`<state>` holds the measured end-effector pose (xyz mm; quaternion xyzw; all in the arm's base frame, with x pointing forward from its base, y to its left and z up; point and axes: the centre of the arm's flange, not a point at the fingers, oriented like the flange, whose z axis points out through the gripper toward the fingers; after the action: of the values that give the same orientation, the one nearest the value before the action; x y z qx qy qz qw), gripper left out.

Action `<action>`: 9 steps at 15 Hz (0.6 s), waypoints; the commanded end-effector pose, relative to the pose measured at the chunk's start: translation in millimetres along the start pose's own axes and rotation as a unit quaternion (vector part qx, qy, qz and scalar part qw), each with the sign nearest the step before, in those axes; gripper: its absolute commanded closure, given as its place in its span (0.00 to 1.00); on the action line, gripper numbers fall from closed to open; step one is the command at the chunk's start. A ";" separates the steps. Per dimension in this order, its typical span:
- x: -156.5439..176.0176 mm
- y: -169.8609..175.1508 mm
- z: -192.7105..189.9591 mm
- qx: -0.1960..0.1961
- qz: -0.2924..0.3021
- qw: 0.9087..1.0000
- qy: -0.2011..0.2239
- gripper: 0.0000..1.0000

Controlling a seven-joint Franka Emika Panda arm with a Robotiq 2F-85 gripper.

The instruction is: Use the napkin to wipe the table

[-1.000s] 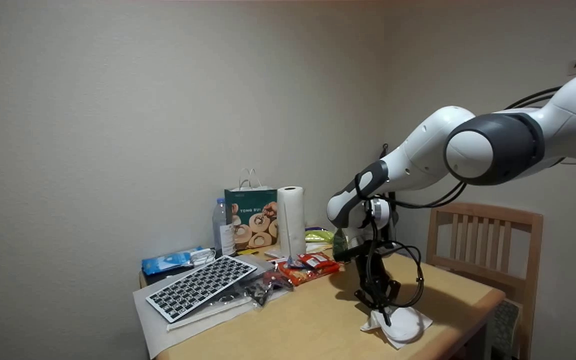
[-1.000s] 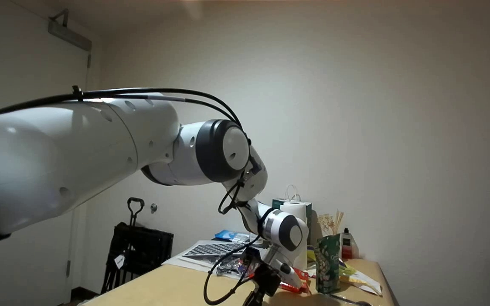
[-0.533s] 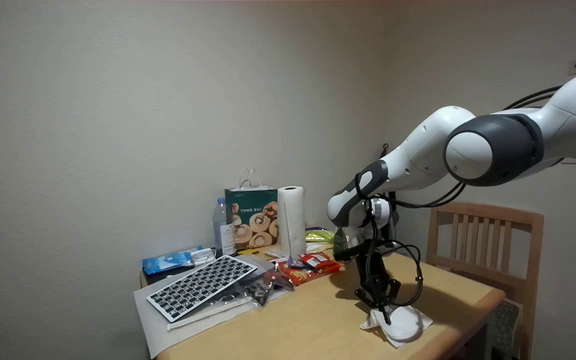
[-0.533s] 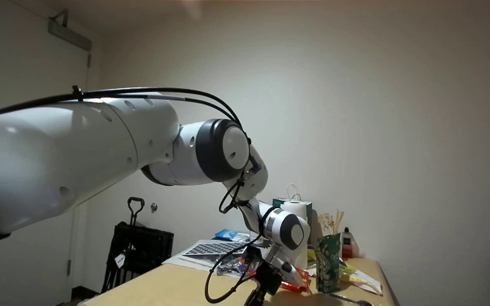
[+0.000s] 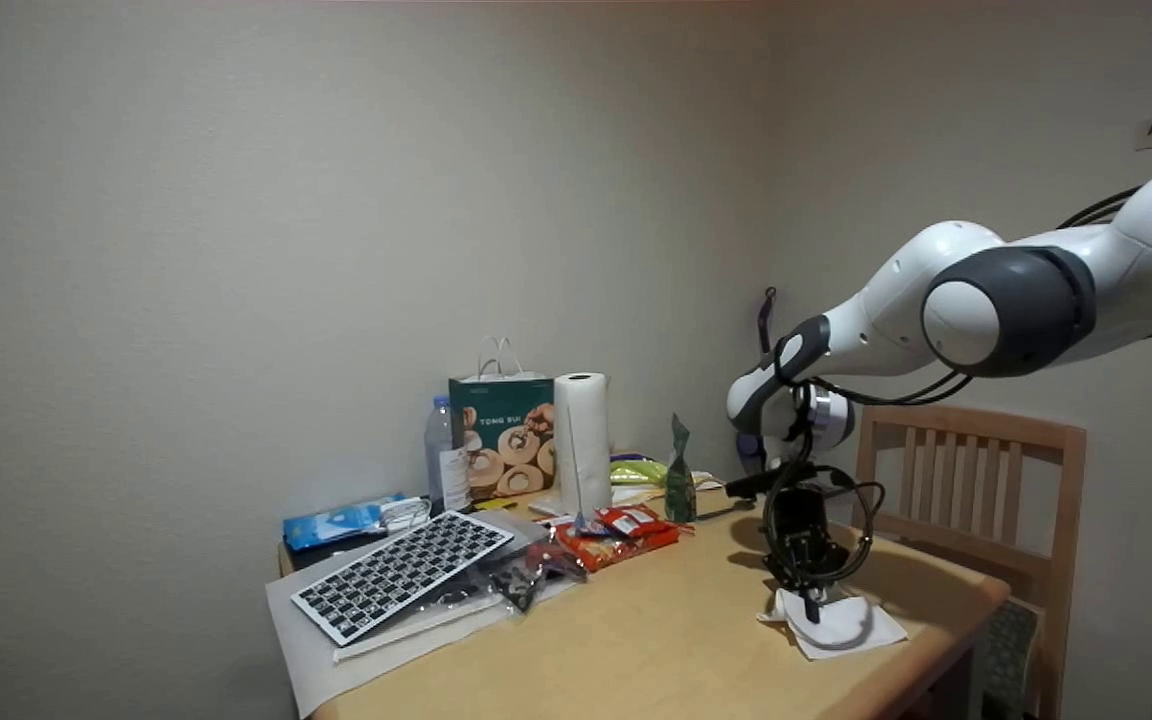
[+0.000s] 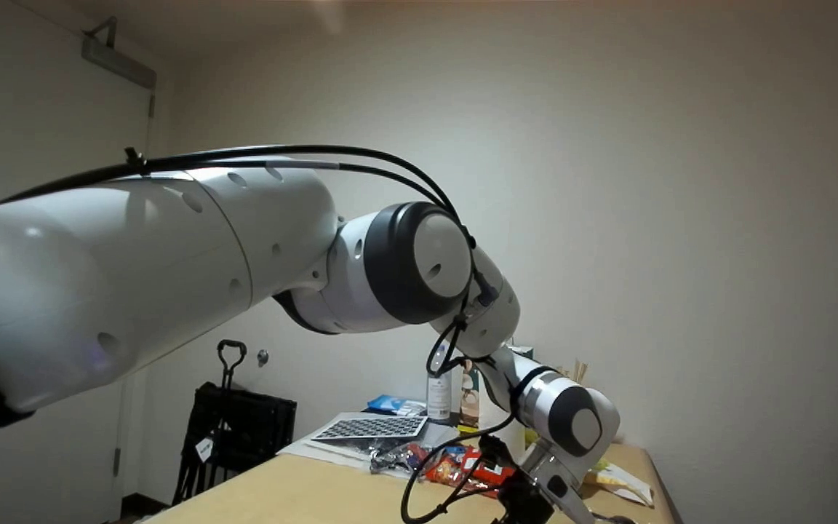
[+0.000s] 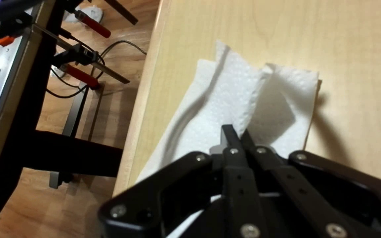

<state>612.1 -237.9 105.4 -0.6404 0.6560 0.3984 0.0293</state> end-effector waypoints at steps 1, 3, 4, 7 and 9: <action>4.5 1.8 -1.7 0.002 0.003 1.000 -0.004 0.99; 3.5 1.1 -1.6 0.002 0.004 1.000 -0.003 0.99; 2.4 0.4 -1.3 0.002 0.004 1.000 -0.003 1.00; 18.6 -10.4 -21.4 0.065 0.062 0.996 -0.001 1.00; 38.6 -8.9 -48.1 0.102 0.090 0.991 0.002 1.00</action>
<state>623.3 -257.1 113.5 -0.6116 0.7005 0.3660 0.0359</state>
